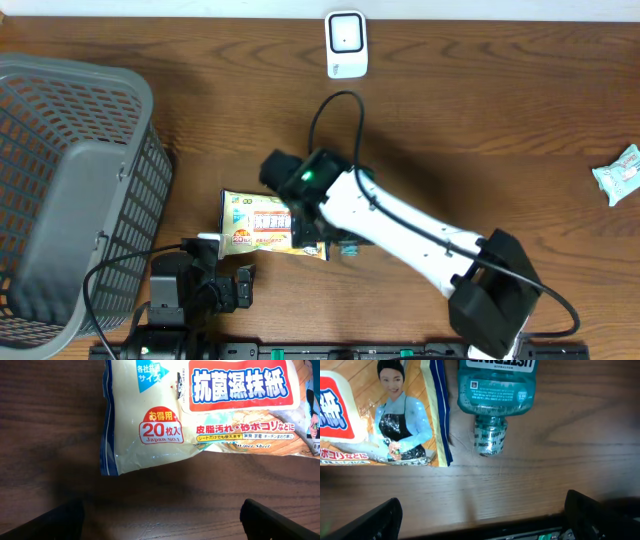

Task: Scan the item barcode
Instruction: 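Carry the Listerine bottle down-left toward the Kleenex pack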

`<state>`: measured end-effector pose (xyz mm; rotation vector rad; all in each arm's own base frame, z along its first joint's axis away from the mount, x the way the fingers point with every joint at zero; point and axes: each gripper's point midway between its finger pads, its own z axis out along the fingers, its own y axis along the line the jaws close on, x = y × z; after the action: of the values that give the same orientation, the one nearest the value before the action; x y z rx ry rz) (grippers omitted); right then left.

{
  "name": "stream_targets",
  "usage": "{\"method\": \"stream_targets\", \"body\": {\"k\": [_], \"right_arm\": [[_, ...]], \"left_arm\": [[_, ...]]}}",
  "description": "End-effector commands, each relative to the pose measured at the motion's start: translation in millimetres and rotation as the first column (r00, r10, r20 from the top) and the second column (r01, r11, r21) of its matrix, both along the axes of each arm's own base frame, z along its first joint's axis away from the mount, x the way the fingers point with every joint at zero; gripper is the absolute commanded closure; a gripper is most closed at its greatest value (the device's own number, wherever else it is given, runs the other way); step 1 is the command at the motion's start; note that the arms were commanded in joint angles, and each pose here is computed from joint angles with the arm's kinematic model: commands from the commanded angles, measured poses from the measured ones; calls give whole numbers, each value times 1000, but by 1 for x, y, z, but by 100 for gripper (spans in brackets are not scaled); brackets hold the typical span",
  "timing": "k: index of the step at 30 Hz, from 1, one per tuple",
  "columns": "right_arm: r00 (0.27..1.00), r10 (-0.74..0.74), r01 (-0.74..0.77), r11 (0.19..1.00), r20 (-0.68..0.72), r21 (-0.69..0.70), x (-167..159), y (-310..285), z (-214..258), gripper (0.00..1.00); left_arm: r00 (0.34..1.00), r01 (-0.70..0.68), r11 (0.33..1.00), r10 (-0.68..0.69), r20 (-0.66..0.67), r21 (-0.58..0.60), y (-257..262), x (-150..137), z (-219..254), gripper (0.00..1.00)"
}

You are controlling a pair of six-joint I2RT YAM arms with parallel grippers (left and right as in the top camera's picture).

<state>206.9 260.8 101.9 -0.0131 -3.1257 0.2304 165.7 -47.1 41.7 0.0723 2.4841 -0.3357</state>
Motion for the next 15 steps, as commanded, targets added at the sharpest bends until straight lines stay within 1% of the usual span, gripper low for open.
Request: {"method": "stream_targets", "body": {"k": [1, 6, 11, 15], "right_arm": [[990, -36, 46, 996, 135, -75, -1, -4, 9, 1], [971, -48, 75, 991, 232, -111, -8, -14, 31, 1], [951, -72, 100, 992, 301, -81, -2, -24, 53, 1], [955, -60, 83, 994, 290, -67, 2, -20, 47, 1]], "left_arm": [[1000, 8, 1000, -8, 9, -3, -1, 1, 3, 1], [1000, 8, 1000, -8, 9, -4, -1, 1, 3, 1], [1000, 8, 1000, -8, 9, -3, -1, 1, 3, 1], [1000, 8, 1000, -8, 9, -3, -1, 1, 3, 1]]}}
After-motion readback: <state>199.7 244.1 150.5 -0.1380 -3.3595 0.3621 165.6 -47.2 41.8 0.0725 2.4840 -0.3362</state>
